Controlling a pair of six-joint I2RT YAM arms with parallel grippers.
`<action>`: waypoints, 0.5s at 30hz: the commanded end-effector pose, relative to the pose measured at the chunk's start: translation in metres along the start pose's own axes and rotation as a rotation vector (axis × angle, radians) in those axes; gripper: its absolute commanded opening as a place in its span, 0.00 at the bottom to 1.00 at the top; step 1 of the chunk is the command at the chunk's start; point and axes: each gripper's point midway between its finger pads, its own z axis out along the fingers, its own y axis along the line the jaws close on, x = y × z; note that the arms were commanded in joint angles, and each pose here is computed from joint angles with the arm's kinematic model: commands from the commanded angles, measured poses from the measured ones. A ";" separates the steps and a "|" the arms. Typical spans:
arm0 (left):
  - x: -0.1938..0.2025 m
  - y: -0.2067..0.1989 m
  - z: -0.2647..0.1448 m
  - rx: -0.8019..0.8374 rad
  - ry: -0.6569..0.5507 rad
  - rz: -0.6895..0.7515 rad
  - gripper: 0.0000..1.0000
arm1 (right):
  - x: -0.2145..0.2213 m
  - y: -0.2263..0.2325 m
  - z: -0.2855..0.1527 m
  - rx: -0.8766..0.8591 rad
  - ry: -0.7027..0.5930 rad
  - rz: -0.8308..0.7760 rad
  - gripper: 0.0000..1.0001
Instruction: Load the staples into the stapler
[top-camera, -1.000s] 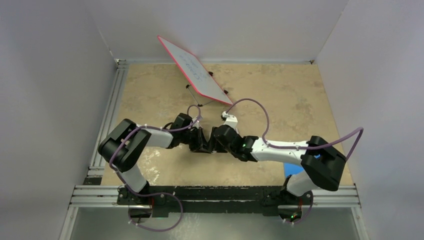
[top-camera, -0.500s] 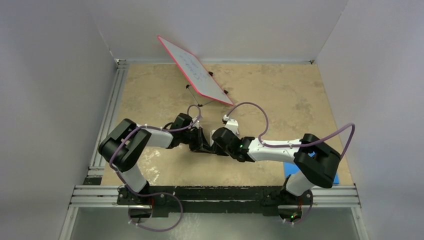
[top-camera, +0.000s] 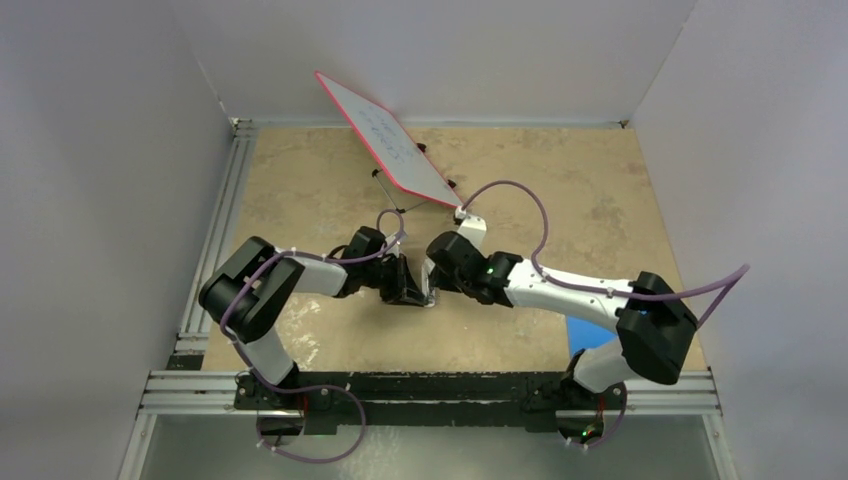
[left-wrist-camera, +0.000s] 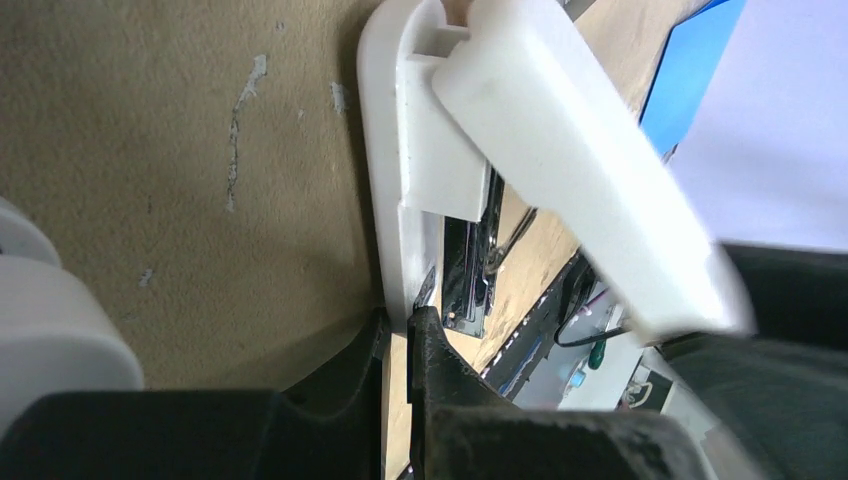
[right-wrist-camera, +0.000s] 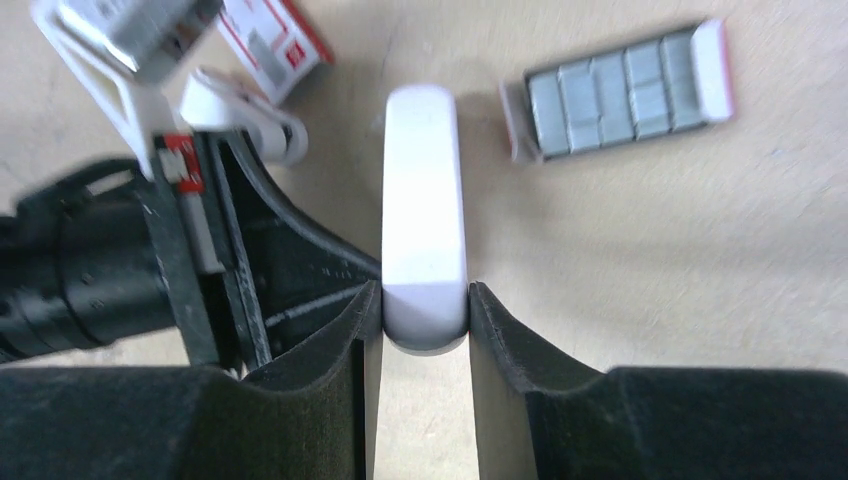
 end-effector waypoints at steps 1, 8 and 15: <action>0.025 0.055 0.005 -0.197 0.054 -0.031 0.00 | -0.076 0.004 -0.011 0.028 -0.212 0.048 0.24; 0.024 0.055 0.005 -0.199 0.055 -0.026 0.00 | -0.110 0.008 0.006 0.032 -0.296 0.037 0.27; 0.024 0.057 0.004 -0.214 0.050 -0.023 0.00 | -0.111 0.020 0.029 0.015 -0.302 0.027 0.29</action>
